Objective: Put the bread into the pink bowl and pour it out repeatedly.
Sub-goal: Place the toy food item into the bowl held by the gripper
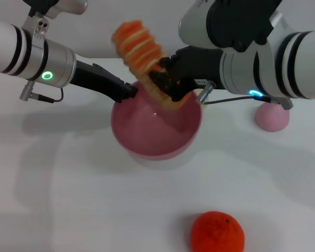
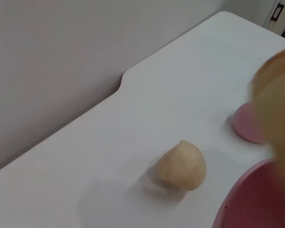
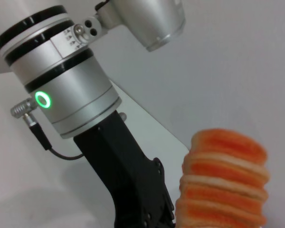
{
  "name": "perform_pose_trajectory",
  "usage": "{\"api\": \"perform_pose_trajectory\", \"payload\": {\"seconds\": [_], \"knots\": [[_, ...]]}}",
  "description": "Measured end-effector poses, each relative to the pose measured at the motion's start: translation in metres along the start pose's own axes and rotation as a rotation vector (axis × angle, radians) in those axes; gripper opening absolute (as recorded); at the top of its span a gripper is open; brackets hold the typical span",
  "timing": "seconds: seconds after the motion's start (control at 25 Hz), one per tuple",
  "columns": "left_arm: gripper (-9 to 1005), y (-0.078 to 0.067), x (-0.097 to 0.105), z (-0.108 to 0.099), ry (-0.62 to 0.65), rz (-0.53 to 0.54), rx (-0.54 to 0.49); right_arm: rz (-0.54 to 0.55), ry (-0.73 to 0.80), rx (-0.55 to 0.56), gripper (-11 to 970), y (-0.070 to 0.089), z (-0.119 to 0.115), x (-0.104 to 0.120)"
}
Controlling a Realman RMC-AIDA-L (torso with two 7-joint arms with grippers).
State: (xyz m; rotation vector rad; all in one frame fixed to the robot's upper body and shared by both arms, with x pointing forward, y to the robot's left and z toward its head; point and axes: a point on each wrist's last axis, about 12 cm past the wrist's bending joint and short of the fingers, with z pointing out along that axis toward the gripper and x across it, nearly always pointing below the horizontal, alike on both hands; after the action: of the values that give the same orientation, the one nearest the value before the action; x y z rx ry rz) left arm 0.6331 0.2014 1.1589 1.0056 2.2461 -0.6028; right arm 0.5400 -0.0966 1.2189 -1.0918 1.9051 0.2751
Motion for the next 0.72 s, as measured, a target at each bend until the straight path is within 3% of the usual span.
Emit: {"api": "perform_pose_trajectory", "payload": {"seconds": [0.16, 0.4, 0.56, 0.72], "knots": [[44, 0.0, 0.0, 0.0, -0.001, -0.001, -0.003, -0.007, -0.004, 0.001, 186, 0.0, 0.0, 0.0], [44, 0.002, 0.001, 0.0, -0.006, -0.004, -0.012, 0.002, -0.038, 0.028, 425, -0.004, -0.005, 0.0], [44, 0.003, 0.002, 0.0, -0.009, -0.007, -0.019, 0.017, -0.144, 0.126, 494, -0.015, -0.016, 0.006], [44, 0.003, 0.002, 0.001, -0.016, -0.009, -0.027, 0.012, -0.258, 0.243, 494, -0.025, -0.023, 0.019]]}}
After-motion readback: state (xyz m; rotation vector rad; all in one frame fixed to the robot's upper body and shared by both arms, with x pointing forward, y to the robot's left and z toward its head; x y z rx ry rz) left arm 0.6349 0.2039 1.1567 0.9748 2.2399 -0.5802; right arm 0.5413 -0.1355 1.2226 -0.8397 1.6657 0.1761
